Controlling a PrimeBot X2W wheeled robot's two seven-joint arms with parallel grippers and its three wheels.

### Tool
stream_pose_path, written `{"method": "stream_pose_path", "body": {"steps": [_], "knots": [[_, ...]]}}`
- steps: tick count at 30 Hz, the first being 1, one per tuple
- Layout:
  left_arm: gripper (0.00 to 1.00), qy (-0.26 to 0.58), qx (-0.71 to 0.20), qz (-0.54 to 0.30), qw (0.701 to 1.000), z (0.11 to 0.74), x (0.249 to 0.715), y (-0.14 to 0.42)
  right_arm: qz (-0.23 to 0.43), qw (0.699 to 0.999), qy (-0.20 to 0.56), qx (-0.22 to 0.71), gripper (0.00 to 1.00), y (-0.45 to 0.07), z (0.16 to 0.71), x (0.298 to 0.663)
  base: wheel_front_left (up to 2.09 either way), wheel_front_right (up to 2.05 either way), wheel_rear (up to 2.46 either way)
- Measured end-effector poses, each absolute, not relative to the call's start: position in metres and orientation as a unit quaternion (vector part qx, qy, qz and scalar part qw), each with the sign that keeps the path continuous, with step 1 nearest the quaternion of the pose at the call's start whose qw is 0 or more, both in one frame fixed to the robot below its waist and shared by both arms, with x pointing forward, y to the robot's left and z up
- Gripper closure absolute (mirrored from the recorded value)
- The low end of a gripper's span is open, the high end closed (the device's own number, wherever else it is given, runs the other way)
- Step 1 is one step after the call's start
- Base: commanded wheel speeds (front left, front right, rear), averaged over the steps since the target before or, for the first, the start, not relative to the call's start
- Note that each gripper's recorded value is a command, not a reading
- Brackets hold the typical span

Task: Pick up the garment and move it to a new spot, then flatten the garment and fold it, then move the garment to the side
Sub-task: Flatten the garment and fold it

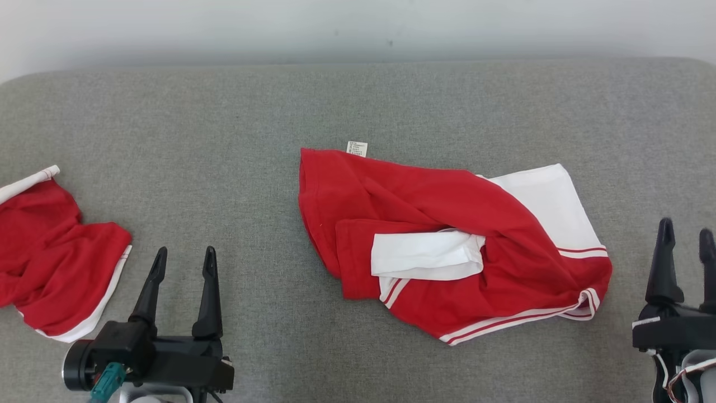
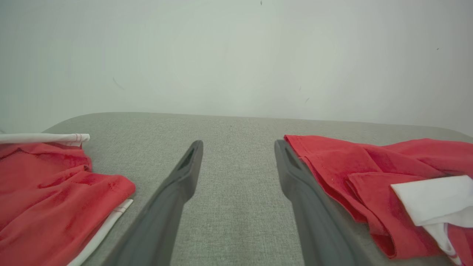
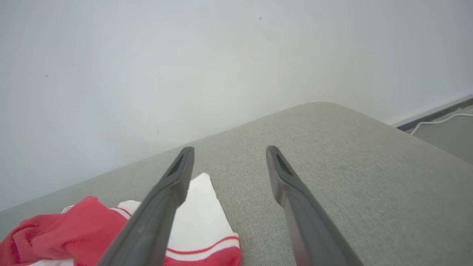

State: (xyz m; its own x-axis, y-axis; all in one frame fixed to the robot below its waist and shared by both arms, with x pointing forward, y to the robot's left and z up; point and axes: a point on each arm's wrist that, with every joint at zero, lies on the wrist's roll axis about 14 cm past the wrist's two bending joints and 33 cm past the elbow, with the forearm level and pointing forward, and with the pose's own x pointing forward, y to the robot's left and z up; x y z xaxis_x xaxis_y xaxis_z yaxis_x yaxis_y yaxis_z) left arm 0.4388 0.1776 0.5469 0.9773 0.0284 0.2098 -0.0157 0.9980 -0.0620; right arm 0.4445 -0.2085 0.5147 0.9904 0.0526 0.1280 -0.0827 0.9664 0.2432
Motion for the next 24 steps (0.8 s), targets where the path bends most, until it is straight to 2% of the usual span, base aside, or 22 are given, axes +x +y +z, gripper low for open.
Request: {"method": "stream_pose_path", "body": {"steps": [4,10,16,24], "knots": [[0.00,-0.115,-0.028,0.015,0.993,0.554,0.435,0.180,0.062,0.988,-0.109,0.092,0.00,-0.195,0.548,0.441,0.00,0.00,0.00],[0.00,-0.123,-0.022,0.026,0.992,0.560,0.425,0.186,0.117,0.983,-0.127,0.063,0.00,-0.160,0.563,0.423,0.00,0.00,0.00],[0.00,-0.127,-0.018,0.027,0.991,0.566,0.415,0.188,0.149,0.982,-0.103,0.049,0.00,-0.138,0.554,0.401,0.00,0.00,0.00],[0.00,-0.124,-0.014,0.031,0.992,0.569,0.401,0.191,0.157,0.984,-0.071,0.046,0.00,-0.128,0.541,0.377,0.00,0.00,0.00]]}}
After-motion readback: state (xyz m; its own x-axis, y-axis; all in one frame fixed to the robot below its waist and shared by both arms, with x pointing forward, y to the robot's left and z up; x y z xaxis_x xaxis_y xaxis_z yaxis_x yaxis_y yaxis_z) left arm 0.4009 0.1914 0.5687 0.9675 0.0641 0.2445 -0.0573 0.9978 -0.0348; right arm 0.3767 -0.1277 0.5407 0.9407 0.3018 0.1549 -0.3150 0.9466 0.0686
